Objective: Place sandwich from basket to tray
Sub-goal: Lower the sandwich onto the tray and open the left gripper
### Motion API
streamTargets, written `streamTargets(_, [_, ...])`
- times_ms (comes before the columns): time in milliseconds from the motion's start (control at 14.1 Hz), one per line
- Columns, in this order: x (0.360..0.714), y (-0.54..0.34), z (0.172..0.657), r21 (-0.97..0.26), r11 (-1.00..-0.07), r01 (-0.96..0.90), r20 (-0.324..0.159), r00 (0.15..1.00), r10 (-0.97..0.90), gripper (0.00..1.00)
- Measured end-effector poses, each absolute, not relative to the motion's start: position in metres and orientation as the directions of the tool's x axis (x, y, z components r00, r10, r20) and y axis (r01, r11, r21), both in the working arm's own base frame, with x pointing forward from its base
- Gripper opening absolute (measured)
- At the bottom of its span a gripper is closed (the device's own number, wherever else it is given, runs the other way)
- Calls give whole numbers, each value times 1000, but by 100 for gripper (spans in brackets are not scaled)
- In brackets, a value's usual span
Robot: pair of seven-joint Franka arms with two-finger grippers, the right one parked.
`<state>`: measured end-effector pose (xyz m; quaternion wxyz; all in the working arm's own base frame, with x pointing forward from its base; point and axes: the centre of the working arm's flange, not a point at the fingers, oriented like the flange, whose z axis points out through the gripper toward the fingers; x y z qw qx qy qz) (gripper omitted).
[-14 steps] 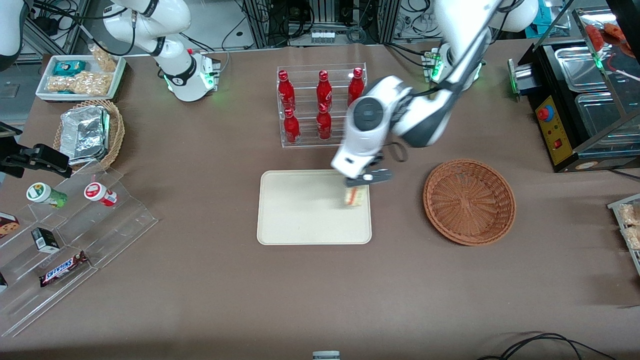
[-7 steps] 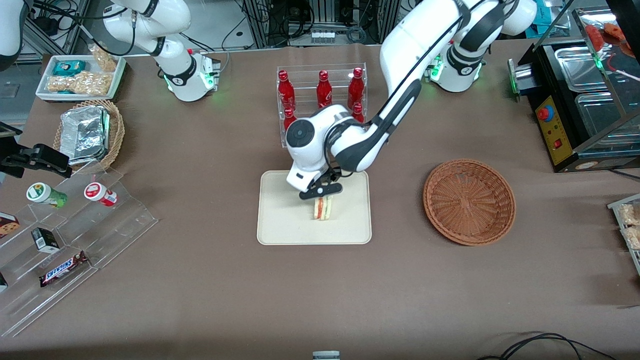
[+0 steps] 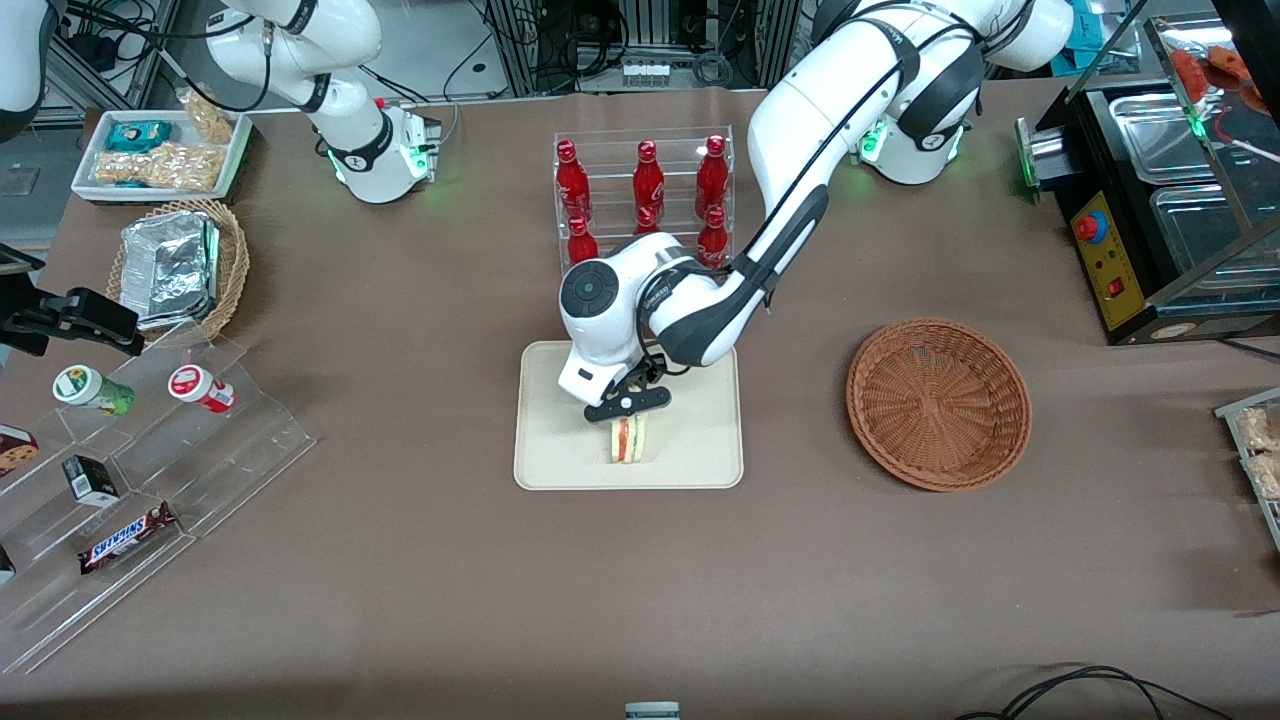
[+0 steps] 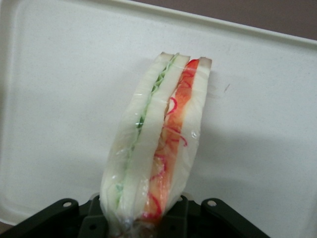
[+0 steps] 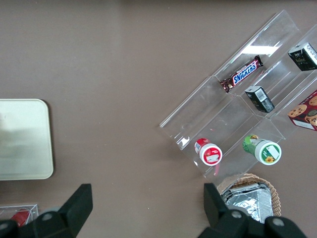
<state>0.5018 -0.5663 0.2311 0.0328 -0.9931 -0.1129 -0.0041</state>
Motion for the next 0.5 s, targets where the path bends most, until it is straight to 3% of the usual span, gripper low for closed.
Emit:
streamTargets(425, [516, -562, 270, -69, -950, 304, 47, 952, 301, 97])
streamTargets(496, [523, -554, 289, -80, -944, 321, 54, 947, 318, 100])
